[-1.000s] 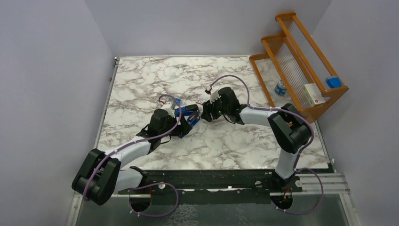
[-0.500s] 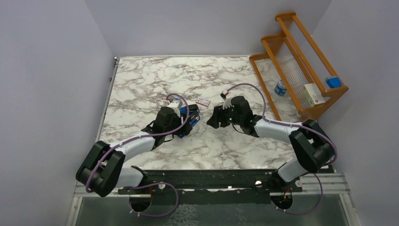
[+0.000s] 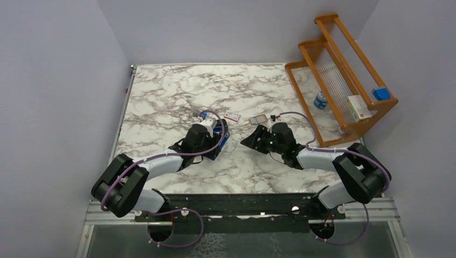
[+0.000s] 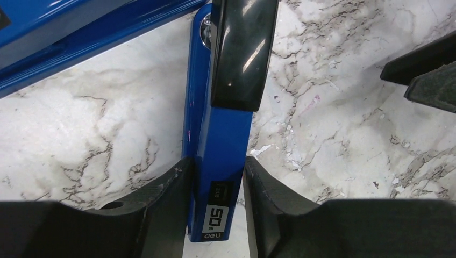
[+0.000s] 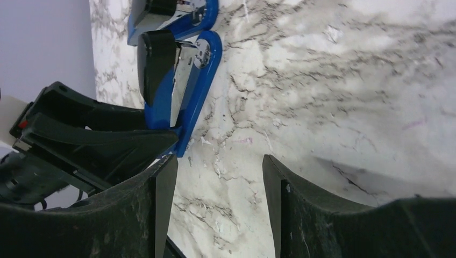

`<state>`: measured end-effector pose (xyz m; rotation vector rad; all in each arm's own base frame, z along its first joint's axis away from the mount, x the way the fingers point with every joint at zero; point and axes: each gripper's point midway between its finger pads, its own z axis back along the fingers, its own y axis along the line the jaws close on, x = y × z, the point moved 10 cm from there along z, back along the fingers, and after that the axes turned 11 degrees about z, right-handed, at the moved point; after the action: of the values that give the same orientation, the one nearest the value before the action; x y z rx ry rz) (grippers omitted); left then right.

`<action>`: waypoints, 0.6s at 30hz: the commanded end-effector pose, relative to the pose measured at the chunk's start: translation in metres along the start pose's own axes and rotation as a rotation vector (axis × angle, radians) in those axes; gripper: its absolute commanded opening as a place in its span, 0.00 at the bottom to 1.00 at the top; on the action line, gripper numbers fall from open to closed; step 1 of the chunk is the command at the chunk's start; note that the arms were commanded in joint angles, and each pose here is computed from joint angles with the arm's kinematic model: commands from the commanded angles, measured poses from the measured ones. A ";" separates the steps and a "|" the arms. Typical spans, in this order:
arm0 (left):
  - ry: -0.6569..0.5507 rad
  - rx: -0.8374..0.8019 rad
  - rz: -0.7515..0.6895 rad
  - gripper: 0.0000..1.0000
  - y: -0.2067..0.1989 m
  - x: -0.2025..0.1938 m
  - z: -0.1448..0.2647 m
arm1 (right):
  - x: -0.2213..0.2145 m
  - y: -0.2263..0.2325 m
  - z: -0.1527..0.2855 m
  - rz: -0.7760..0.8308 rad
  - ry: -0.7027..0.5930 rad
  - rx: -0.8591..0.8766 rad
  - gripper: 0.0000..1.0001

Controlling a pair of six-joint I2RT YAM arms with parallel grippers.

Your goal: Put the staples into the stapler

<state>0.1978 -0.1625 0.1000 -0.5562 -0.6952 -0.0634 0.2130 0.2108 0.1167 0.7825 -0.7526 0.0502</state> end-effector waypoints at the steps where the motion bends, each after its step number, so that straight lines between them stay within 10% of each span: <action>1: 0.054 0.033 -0.044 0.37 -0.003 -0.009 -0.008 | 0.003 0.001 0.006 -0.198 -0.114 -0.043 0.63; 8: 0.060 -0.028 -0.098 0.19 -0.030 -0.011 -0.013 | -0.001 -0.001 0.013 -0.242 -0.113 -0.064 0.67; 12: 0.060 -0.144 -0.086 0.07 -0.054 -0.014 -0.018 | -0.004 0.000 0.013 -0.254 -0.088 -0.034 0.98; 18: 0.116 -0.239 -0.053 0.00 -0.074 -0.024 -0.031 | -0.006 0.000 0.012 -0.294 -0.074 -0.026 1.00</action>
<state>0.1842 -0.2249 0.0996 -0.6539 -0.6571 -0.2204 0.2034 0.2033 0.1183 0.8296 -0.7155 -0.2266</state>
